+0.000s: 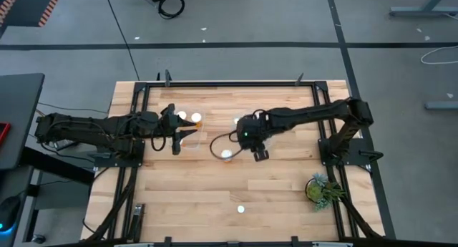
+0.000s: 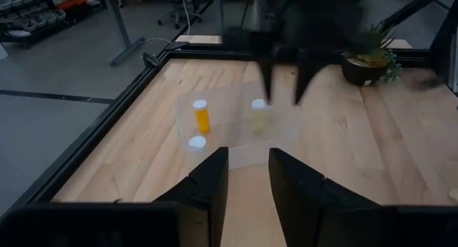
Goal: Pick and place medicine bottles into bin by pill shape (circle, oval)
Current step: Put the small yellow pill bottle into the right transparent bin
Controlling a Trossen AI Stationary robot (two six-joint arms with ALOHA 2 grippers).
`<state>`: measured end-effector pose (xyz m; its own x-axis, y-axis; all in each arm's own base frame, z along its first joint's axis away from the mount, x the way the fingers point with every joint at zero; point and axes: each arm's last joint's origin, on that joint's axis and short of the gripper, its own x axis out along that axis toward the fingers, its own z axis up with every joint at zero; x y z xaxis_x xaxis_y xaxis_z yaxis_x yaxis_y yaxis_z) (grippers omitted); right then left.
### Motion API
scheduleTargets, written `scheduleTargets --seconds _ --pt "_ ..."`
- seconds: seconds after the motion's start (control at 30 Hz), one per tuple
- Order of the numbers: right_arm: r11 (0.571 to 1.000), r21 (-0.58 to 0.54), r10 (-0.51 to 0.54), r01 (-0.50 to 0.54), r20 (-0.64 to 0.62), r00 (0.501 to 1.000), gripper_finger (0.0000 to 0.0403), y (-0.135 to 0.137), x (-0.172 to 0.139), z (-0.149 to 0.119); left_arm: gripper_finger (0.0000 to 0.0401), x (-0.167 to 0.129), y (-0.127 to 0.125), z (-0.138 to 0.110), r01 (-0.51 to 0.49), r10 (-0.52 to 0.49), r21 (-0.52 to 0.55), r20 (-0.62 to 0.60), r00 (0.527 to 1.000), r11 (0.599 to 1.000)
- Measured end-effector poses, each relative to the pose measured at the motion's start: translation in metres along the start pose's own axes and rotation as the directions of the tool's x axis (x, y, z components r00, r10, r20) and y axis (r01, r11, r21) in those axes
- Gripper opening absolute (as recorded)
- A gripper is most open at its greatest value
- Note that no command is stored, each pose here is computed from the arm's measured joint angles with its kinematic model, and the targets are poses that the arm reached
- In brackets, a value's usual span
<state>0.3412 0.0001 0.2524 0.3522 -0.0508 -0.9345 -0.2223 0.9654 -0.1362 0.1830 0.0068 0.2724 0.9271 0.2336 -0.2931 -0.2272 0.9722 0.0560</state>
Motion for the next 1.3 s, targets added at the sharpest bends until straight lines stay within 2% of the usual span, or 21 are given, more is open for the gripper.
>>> scheduleTargets --seconds 0.27,0.63,0.73,0.93,1.07,1.17,1.3 --pt "0.999 -0.050 0.010 -0.004 0.117 0.993 0.0189 0.059 -0.021 0.027 0.0110 0.000 0.000 0.000 -0.001 0.001 0.000 0.000 1.000 1.000" --pt "1.000 0.017 0.011 -0.015 0.226 0.974 0.0189 0.122 -0.032 0.035 0.0109 -0.001 -0.003 -0.001 0.015 -0.014 0.010 -0.010 1.000 1.000" --pt "0.998 0.059 0.002 -0.016 0.231 0.973 0.0189 0.133 -0.034 0.034 0.0106 -0.006 -0.012 0.001 0.031 -0.032 0.037 0.041 0.999 0.999" --pt "0.991 0.117 0.024 -0.057 0.263 0.964 0.0189 0.149 -0.032 0.036 0.0079 -0.015 -0.026 -0.015 0.037 -0.044 0.091 0.079 0.996 0.995" --pt "0.991 0.119 0.037 -0.068 0.243 0.969 0.0189 0.158 -0.014 0.042 0.0062 -0.021 -0.028 -0.027 0.056 -0.067 0.106 0.102 0.992 0.993" --pt "0.990 0.110 0.061 -0.084 0.195 0.979 0.0189 0.164 0.002 0.049 0.0052 -0.027 -0.027 -0.035 0.064 -0.079 0.092 0.170 0.982 0.994" --pt "0.992 0.081 0.080 -0.097 0.198 0.977 0.0189 0.174 0.009 0.065 0.0046 -0.034 -0.024 -0.050 0.079 -0.093 0.083 0.184 0.979 0.993"
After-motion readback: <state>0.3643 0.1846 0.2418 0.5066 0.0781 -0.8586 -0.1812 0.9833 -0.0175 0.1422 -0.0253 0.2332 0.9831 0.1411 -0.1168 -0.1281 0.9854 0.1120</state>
